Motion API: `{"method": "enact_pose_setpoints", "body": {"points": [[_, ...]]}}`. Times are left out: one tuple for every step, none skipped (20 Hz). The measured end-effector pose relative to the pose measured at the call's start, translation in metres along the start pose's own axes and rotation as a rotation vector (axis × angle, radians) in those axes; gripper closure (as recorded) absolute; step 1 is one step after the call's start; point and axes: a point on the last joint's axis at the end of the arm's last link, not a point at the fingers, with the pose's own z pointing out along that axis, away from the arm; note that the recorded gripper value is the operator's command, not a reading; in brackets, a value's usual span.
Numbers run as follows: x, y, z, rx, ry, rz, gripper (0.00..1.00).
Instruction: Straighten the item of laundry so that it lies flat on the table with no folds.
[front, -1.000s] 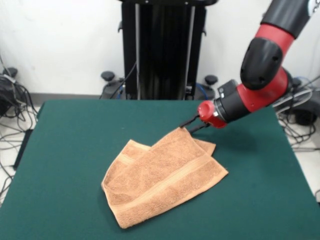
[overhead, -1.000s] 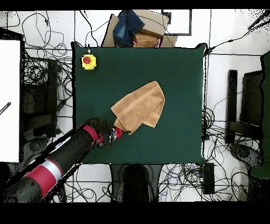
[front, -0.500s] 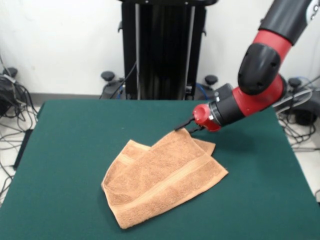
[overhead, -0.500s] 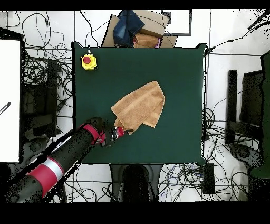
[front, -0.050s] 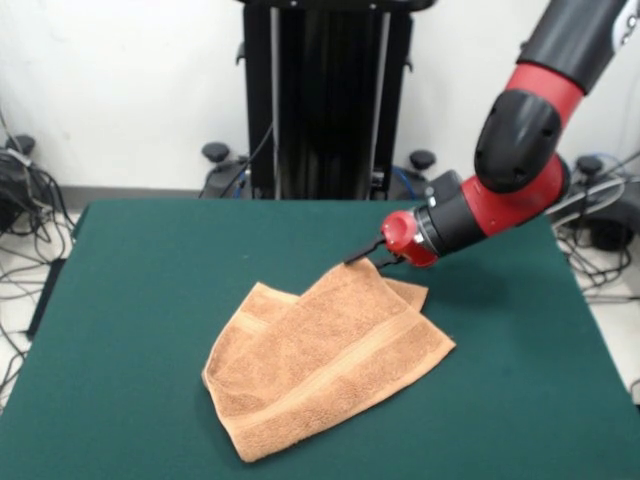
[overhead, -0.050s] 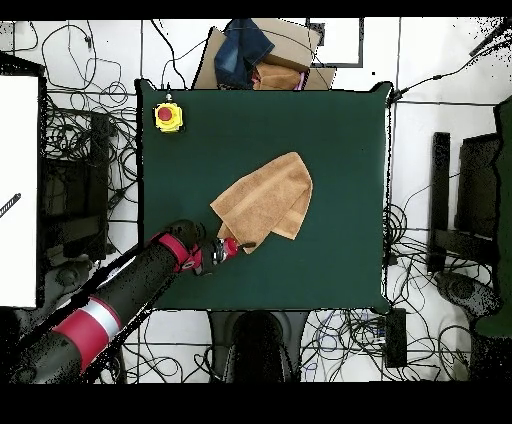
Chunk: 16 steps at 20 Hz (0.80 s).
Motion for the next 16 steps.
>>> {"method": "enact_pose_setpoints", "body": {"points": [[0.000, -0.001, 0.000, 0.001, 0.000, 0.000, 0.00], [0.000, -0.001, 0.000, 0.001, -0.001, 0.001, 0.00], [-0.001, -0.002, -0.001, 0.000, -0.001, 0.003, 0.00], [-0.002, -0.004, -0.002, -0.002, -0.002, 0.008, 0.00], [-0.004, -0.007, -0.003, -0.004, -0.004, 0.012, 0.00], [-0.005, -0.009, -0.005, -0.005, -0.006, 0.016, 0.00], [-0.007, -0.010, -0.006, -0.007, -0.008, 0.019, 0.00], [-0.009, -0.013, -0.009, -0.008, -0.012, 0.024, 0.00], [-0.011, -0.017, -0.013, -0.008, -0.018, 0.030, 0.00], [-0.014, -0.021, -0.018, -0.009, -0.026, 0.037, 0.00], [-0.016, -0.023, -0.021, -0.010, -0.031, 0.041, 0.00], [-0.019, -0.026, -0.025, -0.011, -0.036, 0.046, 0.00], [-0.022, -0.031, -0.031, -0.013, -0.045, 0.054, 0.00], [-0.025, -0.036, -0.037, -0.016, -0.052, 0.062, 0.00], [-0.027, -0.038, -0.040, -0.017, -0.055, 0.066, 0.00], [-0.028, -0.040, -0.043, -0.019, -0.057, 0.070, 0.00]]}}
